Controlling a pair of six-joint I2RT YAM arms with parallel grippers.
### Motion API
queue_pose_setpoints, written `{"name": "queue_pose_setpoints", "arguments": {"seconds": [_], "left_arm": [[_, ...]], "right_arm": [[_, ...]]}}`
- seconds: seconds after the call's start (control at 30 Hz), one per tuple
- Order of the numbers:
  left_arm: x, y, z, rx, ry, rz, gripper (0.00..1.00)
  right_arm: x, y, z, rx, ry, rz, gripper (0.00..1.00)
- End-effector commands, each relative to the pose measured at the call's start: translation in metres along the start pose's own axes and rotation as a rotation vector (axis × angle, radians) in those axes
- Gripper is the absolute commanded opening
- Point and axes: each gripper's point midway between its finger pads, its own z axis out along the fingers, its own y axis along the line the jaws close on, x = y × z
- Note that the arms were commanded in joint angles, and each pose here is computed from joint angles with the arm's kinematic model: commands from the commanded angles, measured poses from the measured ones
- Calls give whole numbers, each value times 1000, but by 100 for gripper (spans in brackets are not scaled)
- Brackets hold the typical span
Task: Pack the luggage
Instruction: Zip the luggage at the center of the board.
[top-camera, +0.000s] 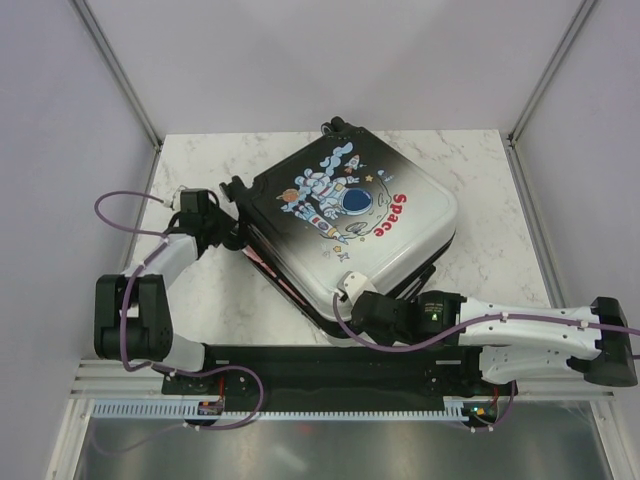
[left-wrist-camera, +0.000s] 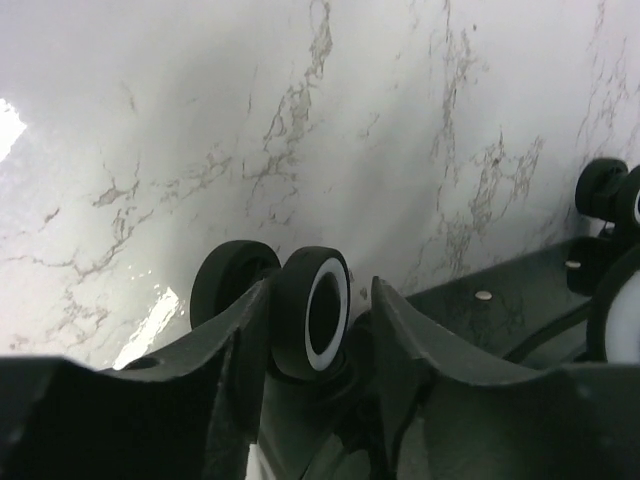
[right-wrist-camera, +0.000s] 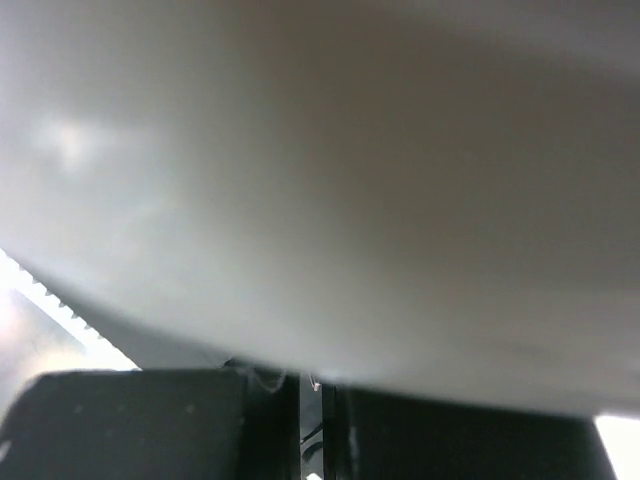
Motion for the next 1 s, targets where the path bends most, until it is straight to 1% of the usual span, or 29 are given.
{"name": "queue_pose_setpoints", "arguments": {"seconds": [0.0, 0.03, 0.07, 0.13, 0.2, 0.27, 0.33, 0.4, 0.47, 0.5, 0.53, 0.57, 0.6, 0.67, 0.7, 0.73, 0.8, 0.83, 0.87, 0.97], "left_arm": [[-3, -23, -29, 96, 66, 9, 53], [-5, -26, -34, 107, 61, 13, 55], [-21, -20, -44, 102, 25, -3, 56], [-32, -21, -59, 123, 0, 8, 57], [-36, -17, -69, 128, 3, 8, 57], [-45, -23, -86, 146, -22, 37, 57], [-50, -23, -97, 138, -34, 32, 59], [-59, -33, -110, 175, -61, 9, 60], [-62, -46, -115, 221, -50, -25, 60], [-68, -57, -114, 246, -46, -31, 59], [-65, -66, -114, 279, -13, -41, 59], [-67, -73, -113, 294, -4, -42, 59], [-72, -83, -113, 314, -4, -42, 61], [-75, -88, -101, 317, 11, -50, 61], [-80, -95, -101, 334, 3, -49, 66], [-79, -99, -92, 339, 23, -45, 71], [-81, -110, -88, 364, 43, -30, 75], [-75, -112, -79, 363, 82, -25, 75], [-73, -116, -77, 372, 95, -17, 75], [-74, -125, -74, 384, 98, 13, 80]], "right_arm": [[-63, -5, -21, 40, -250, 200, 0], [-61, -6, -20, 51, -248, 212, 0], [-61, -8, -19, 64, -250, 218, 0], [-58, -14, -18, 92, -255, 232, 0], [-54, -19, -17, 106, -256, 251, 0], [-50, -28, -16, 129, -264, 278, 0], [-49, -33, -17, 140, -274, 299, 0], [-47, -38, -18, 146, -284, 321, 0], [-46, -41, -20, 151, -296, 334, 0], [-46, -42, -20, 149, -298, 338, 0], [-46, -42, -21, 147, -301, 339, 0], [-46, -42, -20, 148, -301, 338, 0], [-46, -42, -20, 146, -300, 338, 0], [-46, -40, -18, 139, -298, 327, 0], [-46, -38, -17, 133, -295, 323, 0], [-47, -38, -17, 131, -295, 321, 0], [-47, -36, -15, 128, -287, 315, 0], [-47, -36, -14, 127, -285, 309, 0], [-48, -35, -14, 123, -286, 307, 0], [-48, -34, -14, 119, -286, 303, 0]]}}
